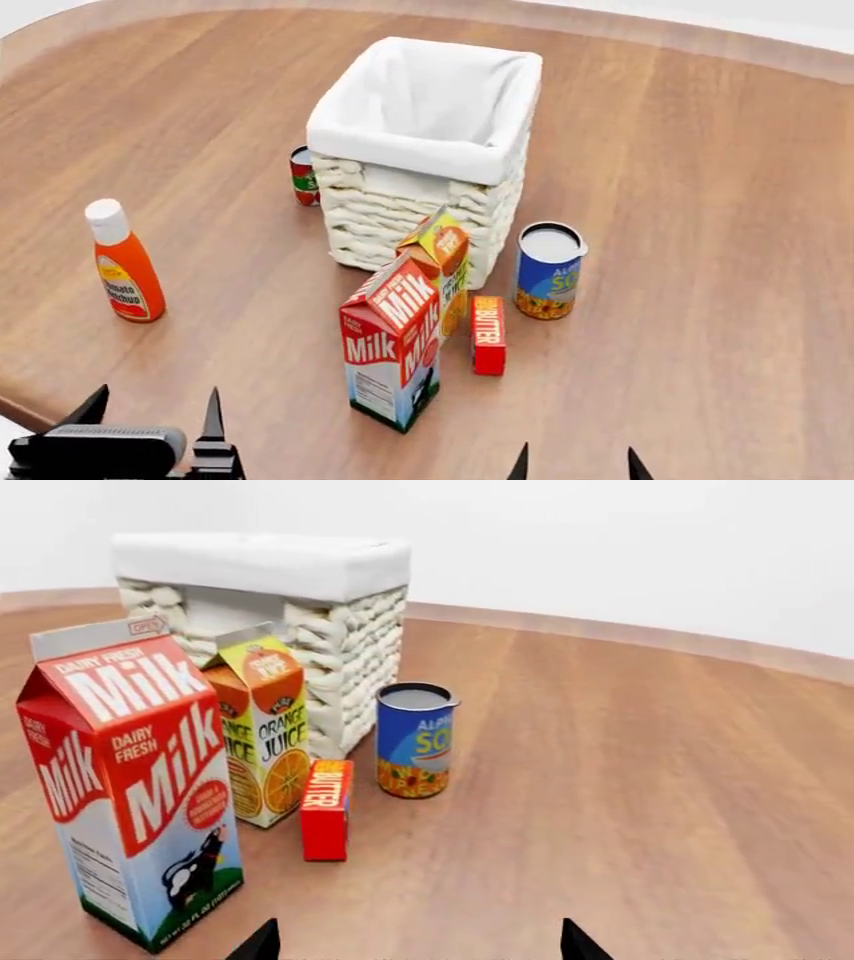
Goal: Pick up the butter and put it in the basket.
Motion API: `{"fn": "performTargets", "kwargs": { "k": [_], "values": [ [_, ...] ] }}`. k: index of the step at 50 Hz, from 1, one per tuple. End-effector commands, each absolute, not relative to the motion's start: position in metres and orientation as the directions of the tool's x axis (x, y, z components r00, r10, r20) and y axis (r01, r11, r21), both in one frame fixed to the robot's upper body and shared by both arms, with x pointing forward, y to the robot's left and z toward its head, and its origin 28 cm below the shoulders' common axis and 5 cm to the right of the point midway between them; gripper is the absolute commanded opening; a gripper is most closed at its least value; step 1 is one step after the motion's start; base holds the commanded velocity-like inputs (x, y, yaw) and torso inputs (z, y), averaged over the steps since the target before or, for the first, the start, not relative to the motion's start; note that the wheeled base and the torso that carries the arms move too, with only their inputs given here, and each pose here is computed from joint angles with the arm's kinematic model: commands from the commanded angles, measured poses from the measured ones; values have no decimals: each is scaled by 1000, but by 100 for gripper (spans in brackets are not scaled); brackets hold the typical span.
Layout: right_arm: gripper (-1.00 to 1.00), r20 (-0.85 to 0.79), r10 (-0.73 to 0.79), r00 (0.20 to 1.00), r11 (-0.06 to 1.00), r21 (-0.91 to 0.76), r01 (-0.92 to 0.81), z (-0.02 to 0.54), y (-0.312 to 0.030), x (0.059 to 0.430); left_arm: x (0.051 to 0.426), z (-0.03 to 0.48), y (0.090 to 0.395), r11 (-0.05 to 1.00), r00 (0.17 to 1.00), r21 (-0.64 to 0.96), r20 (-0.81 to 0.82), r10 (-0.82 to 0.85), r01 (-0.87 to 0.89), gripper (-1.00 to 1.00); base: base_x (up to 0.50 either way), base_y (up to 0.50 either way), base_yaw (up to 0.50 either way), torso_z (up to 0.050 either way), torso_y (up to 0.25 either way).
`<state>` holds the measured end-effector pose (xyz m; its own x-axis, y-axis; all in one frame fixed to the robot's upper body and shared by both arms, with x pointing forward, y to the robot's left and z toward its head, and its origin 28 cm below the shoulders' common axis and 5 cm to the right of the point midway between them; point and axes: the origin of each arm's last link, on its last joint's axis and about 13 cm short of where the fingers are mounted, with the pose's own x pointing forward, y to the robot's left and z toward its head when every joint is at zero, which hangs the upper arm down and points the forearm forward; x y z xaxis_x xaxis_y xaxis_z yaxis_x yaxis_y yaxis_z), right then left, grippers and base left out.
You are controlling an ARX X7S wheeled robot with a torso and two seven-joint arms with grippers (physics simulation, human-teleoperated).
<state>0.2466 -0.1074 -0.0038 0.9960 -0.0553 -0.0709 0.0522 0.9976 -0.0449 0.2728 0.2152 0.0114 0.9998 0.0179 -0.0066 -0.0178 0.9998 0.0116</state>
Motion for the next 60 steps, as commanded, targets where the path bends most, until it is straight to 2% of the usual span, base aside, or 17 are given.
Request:
{"fn": "performTargets", "kwargs": {
  "k": [1, 15, 18, 23, 29, 38, 41, 47, 60],
  "values": [
    [100, -74, -67, 995, 996, -55, 63, -2, -108, 245, 278, 32, 223, 998, 999, -39, 9, 47, -47, 100, 0, 0, 0, 0, 0],
    [100, -54, -84, 995, 995, -56, 81, 1, -110, 243, 281, 35, 226, 997, 998, -49, 13, 63, -63, 100, 0, 0, 0, 0, 0],
    [100, -50, -75, 996, 997, -6, 75, 2, -110, 244, 281, 35, 226, 997, 998, -49, 13, 63, -63, 100, 25, -88, 0, 0, 0],
    [100, -60, -95, 994, 995, -43, 92, 1, -110, 245, 282, 37, 227, 996, 997, -54, 16, 69, -68, 100, 44, -196, 0, 0, 0],
    [100, -58, -90, 994, 995, -51, 87, 4, -111, 241, 286, 76, 228, 992, 999, -119, 19, 48, -46, 100, 23, 7, 0, 0, 0],
    [100, -63, -98, 993, 994, -57, 94, 1, -114, 233, 289, 104, 227, 996, 992, -37, 95, 87, -84, 100, 430, 138, 0, 0, 0],
    [100, -71, -103, 992, 993, -59, 99, 0, -114, 227, 287, 119, 230, 994, 993, -108, 109, 46, -34, 100, 476, 153, 0, 0, 0],
    [100, -80, -106, 991, 993, -63, 101, -2, -114, 220, 276, 118, 232, 994, 992, -104, 119, 46, -34, 100, 476, 153, 0, 0, 0],
    [100, -63, -89, 994, 995, -57, 86, 4, -113, 216, 274, 116, 230, 995, 992, -98, 115, 46, -35, 100, 99, 32, 0, 0, 0]
  ]
}}
